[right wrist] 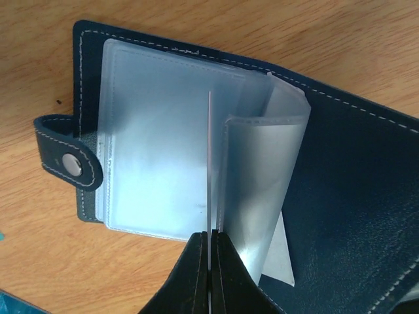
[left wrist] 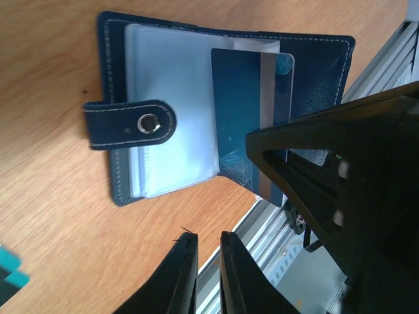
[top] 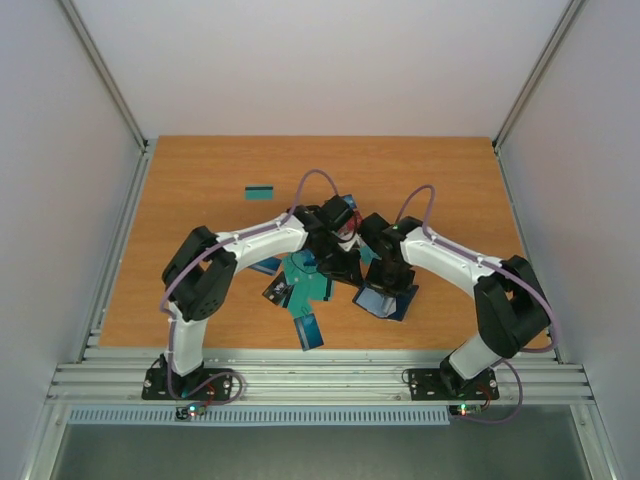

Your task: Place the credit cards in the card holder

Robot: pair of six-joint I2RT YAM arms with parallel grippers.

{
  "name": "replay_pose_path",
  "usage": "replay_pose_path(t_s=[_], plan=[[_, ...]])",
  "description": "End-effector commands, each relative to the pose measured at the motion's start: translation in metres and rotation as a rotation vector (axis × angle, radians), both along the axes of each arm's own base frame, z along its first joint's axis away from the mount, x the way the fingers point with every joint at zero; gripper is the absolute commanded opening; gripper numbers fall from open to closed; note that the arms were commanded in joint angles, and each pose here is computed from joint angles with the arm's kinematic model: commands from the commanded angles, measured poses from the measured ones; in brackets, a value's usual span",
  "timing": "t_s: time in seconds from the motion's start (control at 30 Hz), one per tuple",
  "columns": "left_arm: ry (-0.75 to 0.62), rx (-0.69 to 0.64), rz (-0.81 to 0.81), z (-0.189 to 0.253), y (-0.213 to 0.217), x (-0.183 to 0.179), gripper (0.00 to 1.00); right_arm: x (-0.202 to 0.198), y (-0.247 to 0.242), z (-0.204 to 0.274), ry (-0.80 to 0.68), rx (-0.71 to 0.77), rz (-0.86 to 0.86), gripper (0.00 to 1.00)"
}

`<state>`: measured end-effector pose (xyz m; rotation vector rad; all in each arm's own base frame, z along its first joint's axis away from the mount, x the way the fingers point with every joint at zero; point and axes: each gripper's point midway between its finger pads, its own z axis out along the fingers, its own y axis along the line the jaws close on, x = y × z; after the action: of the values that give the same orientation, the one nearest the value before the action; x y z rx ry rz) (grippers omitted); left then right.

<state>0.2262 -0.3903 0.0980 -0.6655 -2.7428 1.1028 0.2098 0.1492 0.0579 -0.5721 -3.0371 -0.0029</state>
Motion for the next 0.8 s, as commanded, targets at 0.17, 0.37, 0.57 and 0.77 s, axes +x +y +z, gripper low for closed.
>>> replay_pose_path(t_s=[0.17, 0.37, 0.57, 0.77], plan=[[0.013, -0.003, -0.063, -0.009, -0.021, -0.007, 0.12, -0.004, -0.014, 0.016, -0.087, 0.018, -0.004, 0.01], [0.005, 0.027, -0.072, -0.014, -0.020, -0.004, 0.12, -0.011, -0.015, 0.003, -0.162, 0.120, 0.015, 0.01], [0.006, 0.054, -0.084, -0.026, -0.021, -0.001, 0.12, -0.010, -0.007, 0.000, -0.257, 0.234, 0.048, 0.01], [0.008, 0.066, -0.081, -0.029, -0.024, 0.003, 0.12, -0.009, -0.011, 0.004, -0.316, 0.247, 0.051, 0.01]])
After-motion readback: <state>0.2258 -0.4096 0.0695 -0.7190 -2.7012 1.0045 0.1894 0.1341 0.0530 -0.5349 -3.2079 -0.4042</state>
